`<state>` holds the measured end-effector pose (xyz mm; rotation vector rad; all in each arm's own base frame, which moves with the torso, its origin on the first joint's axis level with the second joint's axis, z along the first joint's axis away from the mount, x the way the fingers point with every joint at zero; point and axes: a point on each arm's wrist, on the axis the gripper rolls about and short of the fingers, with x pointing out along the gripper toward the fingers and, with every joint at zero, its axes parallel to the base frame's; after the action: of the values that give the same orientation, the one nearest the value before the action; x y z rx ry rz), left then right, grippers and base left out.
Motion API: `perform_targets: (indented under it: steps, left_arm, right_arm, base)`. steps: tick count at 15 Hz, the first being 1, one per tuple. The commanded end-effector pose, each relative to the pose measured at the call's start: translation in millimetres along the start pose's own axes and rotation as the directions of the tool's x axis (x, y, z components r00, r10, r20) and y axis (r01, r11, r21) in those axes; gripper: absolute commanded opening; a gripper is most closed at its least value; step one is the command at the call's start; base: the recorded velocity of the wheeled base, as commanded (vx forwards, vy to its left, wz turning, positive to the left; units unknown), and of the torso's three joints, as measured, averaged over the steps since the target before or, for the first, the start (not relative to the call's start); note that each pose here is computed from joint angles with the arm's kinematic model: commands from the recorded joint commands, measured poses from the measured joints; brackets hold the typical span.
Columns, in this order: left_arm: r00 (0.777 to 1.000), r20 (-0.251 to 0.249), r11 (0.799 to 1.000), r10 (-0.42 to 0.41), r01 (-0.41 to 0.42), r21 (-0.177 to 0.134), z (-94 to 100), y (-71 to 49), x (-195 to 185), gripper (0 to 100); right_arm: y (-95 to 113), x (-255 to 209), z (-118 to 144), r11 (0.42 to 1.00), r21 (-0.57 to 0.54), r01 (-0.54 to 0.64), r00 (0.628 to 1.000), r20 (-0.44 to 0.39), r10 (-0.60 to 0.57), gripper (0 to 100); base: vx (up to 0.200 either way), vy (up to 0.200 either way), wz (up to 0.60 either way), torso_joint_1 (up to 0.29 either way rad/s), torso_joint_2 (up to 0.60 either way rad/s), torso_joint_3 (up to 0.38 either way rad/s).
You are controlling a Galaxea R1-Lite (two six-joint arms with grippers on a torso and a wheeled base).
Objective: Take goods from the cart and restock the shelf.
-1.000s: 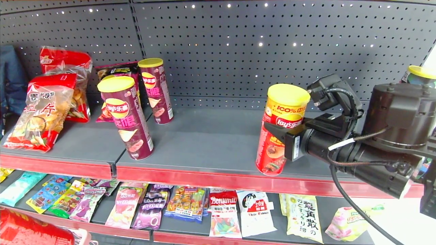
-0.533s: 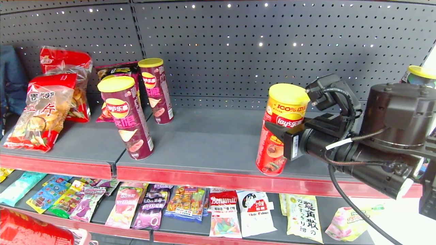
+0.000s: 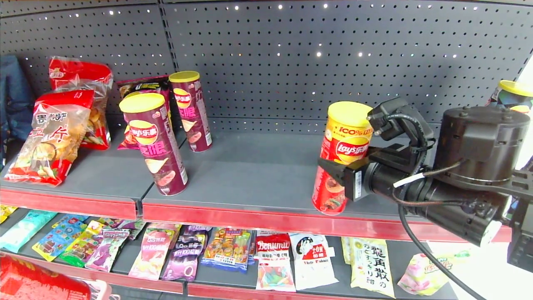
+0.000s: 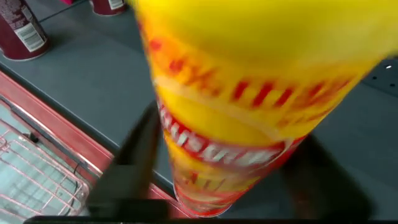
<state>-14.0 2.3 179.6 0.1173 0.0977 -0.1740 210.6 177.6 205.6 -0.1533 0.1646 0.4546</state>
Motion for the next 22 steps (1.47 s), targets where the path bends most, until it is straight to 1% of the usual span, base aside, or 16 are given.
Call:
perform_targets:
  steps: [1, 7, 9, 12, 14, 16, 18, 19, 20, 21, 22]
  left_arm:
    - [1.000, -0.003, 1.000, -0.001, 0.001, 0.000, -0.3, 0.0, 0.5, 0]
    - [1.000, -0.006, 1.000, -0.005, 0.005, 0.000, -0.7, -0.2, 0.9, 0]
    - [1.000, -0.006, 1.000, -0.005, 0.005, 0.000, -0.7, -0.2, 0.9, 0]
    - [1.000, -0.013, 1.000, -0.011, 0.011, 0.000, -0.4, -0.2, 2.3, 0]
    - [1.000, -0.016, 1.000, -0.013, 0.013, 0.001, -0.1, -0.2, 3.1, 0]
    - [0.999, -0.019, 1.000, -0.028, 0.028, 0.000, -0.1, -0.6, 3.6, 0]
    - [0.998, -0.020, 0.998, -0.062, 0.062, -0.001, 0.3, -1.3, 4.7, 0]
    - [0.996, -0.029, 0.996, -0.087, 0.087, -0.001, 1.5, -1.6, 7.1, 0]
    - [0.995, -0.032, 0.995, -0.098, 0.098, -0.004, 3.6, -1.7, 8.7, 0]
    - [0.994, -0.027, 0.994, -0.109, 0.109, -0.003, 8.3, -1.4, 9.7, 0]
    - [0.994, -0.020, 0.994, -0.110, 0.110, -0.003, 12.1, -1.0, 9.7, 0]
  right_arm:
    - [-0.2, 0.1, 2.3, 1.000, 0.004, 0.002, 1.000, 0.014, -0.002, 100]
    - [-3.0, -10.6, 0.5, 1.000, 0.006, 0.002, 1.000, 0.017, -0.002, 100]
    - [-5.9, -23.4, -5.3, 1.000, 0.004, 0.000, 1.000, 0.010, 0.000, 100]
    - [-2.9, -57.5, -14.4, 0.998, -0.006, -0.058, 0.998, 0.023, 0.058, 100]
    - [-7.8, -82.2, -22.5, 0.995, -0.013, -0.096, 0.995, 0.041, 0.096, 100]
    - [-20.1, -106.6, -27.3, 0.995, -0.021, -0.099, 0.991, 0.083, 0.100, 100]
    - [-35.5, -125.8, -36.6, 0.993, -0.061, -0.101, 0.989, 0.104, 0.107, 100]
    - [-53.4, -147.8, -49.2, 0.989, -0.096, -0.114, 0.989, 0.088, 0.123, 100]
    - [-64.7, -163.9, -56.9, 0.993, -0.083, -0.080, 0.995, 0.052, 0.085, 100]
    - [-70.9, -181.9, -64.7, 0.998, -0.057, -0.015, 1.000, 0.023, 0.016, 100]
    - [-72.1, -192.5, -69.8, 0.999, -0.044, 0.032, 0.999, 0.005, -0.032, 100]
  base:
    - [0.000, 0.000, 0.00, 0.000, 0.00, 0.000]
    - [0.000, 0.000, 0.00, 0.000, 0.00, 0.000]
    - [0.000, 0.000, 0.00, 0.000, 0.00, 0.000]
    - [0.000, 0.000, 0.00, 0.000, 0.00, 0.000]
    - [0.000, 0.000, 0.00, 0.000, 0.00, 0.000]
    - [0.000, 0.000, 0.00, 0.000, 0.00, 0.000]
    - [0.000, 0.000, 0.00, 0.000, 0.00, 0.000]
    - [0.000, 0.000, 0.00, 0.000, 0.00, 0.000]
    - [0.000, 0.000, 0.00, 0.000, 0.00, 0.000]
    - [0.000, 0.000, 0.00, 0.000, 0.00, 0.000]
    - [0.000, 0.000, 0.00, 0.000, 0.00, 0.000]
